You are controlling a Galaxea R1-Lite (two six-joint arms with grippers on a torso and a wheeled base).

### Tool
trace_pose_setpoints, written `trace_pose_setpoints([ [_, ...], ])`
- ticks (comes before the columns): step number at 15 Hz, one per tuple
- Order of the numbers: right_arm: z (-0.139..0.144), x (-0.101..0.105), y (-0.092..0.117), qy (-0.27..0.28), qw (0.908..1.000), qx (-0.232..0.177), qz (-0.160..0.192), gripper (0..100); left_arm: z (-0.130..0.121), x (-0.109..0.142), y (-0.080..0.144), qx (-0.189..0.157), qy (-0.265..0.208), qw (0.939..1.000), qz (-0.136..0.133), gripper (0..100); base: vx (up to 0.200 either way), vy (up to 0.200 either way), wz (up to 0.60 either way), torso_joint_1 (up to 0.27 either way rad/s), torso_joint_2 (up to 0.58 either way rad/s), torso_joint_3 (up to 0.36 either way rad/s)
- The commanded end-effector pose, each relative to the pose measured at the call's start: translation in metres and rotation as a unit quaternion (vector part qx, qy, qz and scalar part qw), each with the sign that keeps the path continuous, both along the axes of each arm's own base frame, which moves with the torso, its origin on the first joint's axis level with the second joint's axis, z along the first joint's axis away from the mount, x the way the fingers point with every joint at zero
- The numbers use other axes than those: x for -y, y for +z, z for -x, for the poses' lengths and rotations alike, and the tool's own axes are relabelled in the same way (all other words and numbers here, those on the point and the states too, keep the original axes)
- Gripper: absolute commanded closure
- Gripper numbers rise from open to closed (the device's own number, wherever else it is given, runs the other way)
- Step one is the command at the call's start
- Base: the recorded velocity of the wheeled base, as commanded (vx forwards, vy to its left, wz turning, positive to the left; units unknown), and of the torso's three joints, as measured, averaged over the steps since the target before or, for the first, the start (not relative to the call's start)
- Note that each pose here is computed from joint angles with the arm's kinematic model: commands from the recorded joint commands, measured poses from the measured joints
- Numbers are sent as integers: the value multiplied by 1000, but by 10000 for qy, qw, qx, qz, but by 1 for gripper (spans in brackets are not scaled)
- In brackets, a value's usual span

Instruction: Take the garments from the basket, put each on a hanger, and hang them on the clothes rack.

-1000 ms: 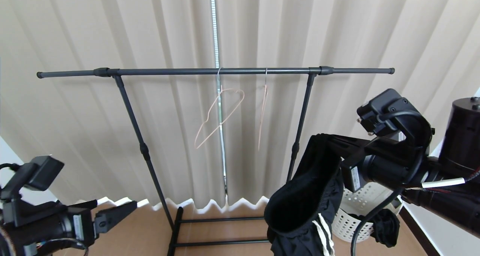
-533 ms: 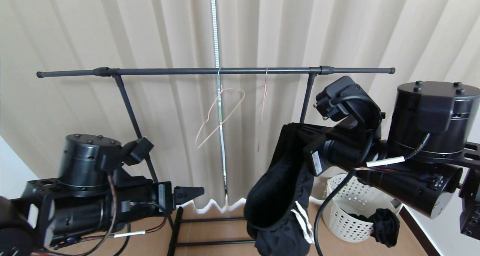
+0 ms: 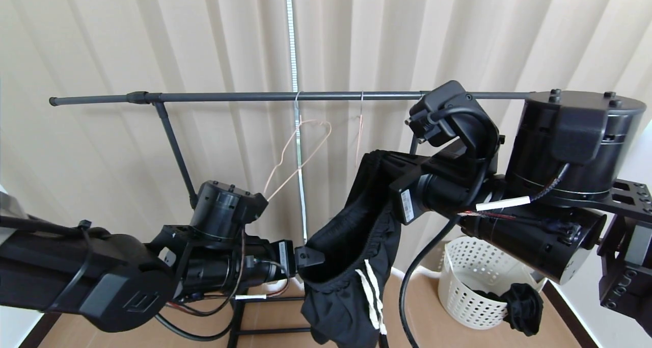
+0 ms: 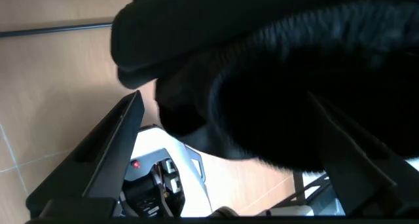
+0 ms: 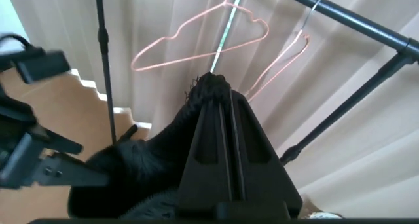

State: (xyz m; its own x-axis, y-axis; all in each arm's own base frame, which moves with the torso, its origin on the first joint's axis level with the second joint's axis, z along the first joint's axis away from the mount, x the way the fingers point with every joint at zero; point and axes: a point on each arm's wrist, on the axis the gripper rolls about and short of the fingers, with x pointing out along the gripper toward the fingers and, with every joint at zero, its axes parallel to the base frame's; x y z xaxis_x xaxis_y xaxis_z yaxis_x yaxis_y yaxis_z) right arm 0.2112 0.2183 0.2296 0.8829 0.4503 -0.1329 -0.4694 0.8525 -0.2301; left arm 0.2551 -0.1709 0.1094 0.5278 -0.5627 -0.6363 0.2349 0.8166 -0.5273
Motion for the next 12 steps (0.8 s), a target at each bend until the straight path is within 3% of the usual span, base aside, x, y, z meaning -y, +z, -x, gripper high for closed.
trace_pose_setpoints([
  [1, 4, -6, 6, 96, 9999, 78, -79, 100, -11, 11, -14, -146, -36, 9998, -90, 0, 0, 0, 0, 0, 0, 0],
  [8, 10, 1, 15, 26, 9997, 175, -195, 100, -9, 26, -26, -225, -195, 9993, -238, 0, 0, 0, 0, 0, 0, 0],
  [9, 7, 5, 16, -59, 9996, 187, -205, 100, -7, 26, -28, -231, -188, 9991, -307, 100, 0, 0, 0, 0, 0, 0],
  [12, 3, 16, 20, -241, 9990, 206, -301, 100, 0, 25, -28, -180, -105, 9988, -446, 100, 0, 0, 0, 0, 0, 0],
])
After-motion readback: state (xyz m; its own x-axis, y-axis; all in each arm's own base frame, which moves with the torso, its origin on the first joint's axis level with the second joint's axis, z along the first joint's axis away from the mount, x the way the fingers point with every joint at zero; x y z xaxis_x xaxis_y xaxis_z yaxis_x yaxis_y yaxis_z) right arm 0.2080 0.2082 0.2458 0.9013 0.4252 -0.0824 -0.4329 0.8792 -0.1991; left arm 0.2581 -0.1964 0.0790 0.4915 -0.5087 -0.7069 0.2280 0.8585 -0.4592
